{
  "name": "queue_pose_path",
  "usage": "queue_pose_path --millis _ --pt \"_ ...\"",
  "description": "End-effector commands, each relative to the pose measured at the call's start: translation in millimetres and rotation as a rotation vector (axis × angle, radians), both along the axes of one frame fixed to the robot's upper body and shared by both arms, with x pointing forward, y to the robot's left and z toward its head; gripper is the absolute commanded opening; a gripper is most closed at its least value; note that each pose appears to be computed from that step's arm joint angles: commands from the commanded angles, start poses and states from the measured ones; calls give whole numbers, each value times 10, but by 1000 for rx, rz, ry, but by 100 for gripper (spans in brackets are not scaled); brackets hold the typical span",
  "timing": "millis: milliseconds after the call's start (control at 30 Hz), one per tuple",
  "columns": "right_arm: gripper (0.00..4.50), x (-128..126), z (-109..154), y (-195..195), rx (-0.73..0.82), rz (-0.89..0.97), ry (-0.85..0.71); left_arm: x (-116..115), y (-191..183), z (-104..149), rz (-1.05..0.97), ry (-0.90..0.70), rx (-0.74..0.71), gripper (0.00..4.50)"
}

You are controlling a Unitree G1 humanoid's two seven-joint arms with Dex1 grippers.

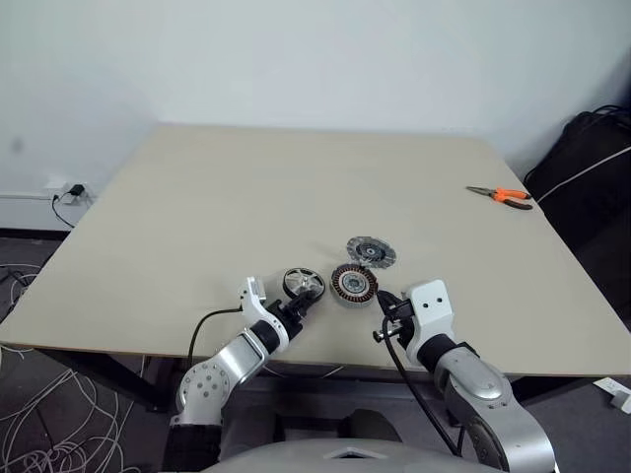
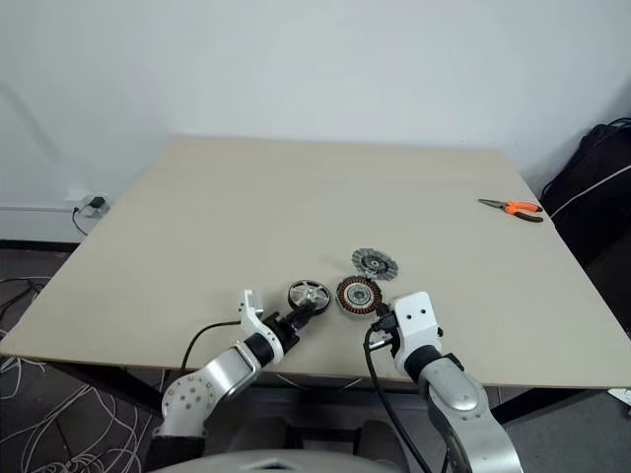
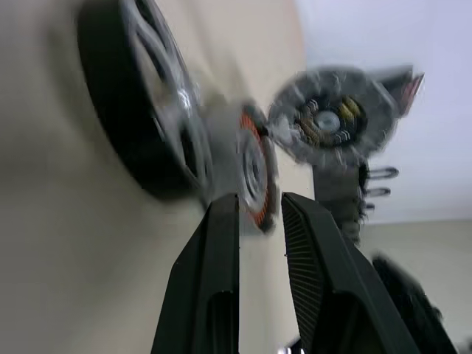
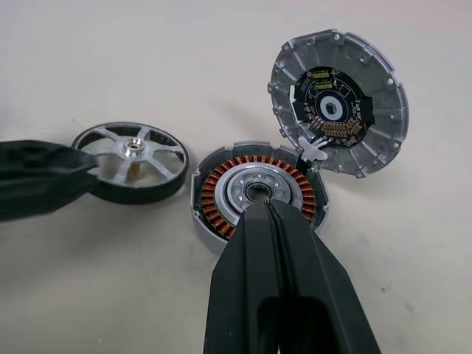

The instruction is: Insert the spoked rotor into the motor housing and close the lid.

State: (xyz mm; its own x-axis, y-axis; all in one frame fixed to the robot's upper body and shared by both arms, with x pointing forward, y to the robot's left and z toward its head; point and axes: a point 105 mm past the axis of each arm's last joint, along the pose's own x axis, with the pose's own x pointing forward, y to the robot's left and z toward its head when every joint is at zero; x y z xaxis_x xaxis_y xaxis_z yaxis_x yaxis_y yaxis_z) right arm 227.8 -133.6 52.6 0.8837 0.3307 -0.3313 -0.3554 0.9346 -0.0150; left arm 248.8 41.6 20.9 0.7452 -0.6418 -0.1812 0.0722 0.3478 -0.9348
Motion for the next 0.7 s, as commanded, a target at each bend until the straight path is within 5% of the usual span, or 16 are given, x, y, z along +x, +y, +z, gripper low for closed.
queue_pose_path --millis 33,200,433,700 --pt "0 40 161 -12 2 0 -62 75 25 474 38 -218 -92 93" --pt "0 67 141 26 5 21 -55 188 343 422 201 -228 -11 220" --pt "0 104 122 68 8 39 -50 242 520 20 332 4 109 449" --pt "0 101 122 62 9 30 -50 125 192 -93 216 157 -18 449"
